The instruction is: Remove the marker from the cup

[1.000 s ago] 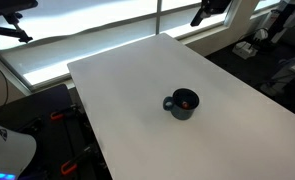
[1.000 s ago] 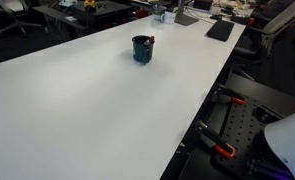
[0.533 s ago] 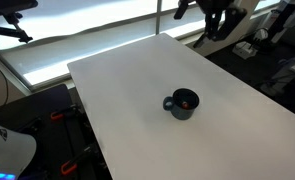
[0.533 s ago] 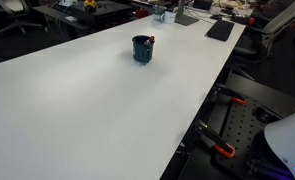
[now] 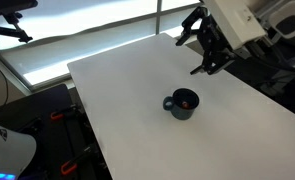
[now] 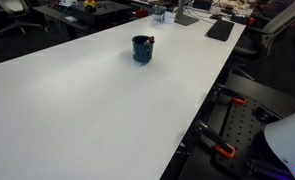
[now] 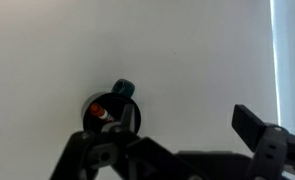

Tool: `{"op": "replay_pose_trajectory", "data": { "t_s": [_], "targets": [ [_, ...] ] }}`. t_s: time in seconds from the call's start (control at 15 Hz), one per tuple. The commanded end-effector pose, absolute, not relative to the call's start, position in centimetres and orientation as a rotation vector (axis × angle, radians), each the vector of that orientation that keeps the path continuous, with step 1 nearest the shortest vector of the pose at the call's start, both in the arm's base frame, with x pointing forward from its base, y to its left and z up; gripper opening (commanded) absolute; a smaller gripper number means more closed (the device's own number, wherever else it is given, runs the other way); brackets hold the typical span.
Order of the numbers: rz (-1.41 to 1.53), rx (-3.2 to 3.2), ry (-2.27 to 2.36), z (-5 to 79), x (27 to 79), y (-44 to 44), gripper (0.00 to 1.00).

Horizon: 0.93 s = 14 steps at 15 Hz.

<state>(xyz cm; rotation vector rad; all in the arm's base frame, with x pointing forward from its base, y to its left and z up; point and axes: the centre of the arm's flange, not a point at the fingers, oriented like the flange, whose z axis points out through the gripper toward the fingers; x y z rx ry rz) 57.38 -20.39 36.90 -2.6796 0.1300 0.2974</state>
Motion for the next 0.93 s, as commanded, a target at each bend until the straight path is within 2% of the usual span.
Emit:
{"op": "replay_pose_trajectory", "data": {
  "t_s": [0.0,0.27,0.87],
  "targets": [
    [0.292,-2.681,0.127,37.2,57.4,-20.3,1.0],
    [0.314,-2.687,0.12,37.2,58.4,-20.3,1.0],
    [0.451,-2.618,0.203,29.6,60.8,-24.0,1.0]
  ]
}}
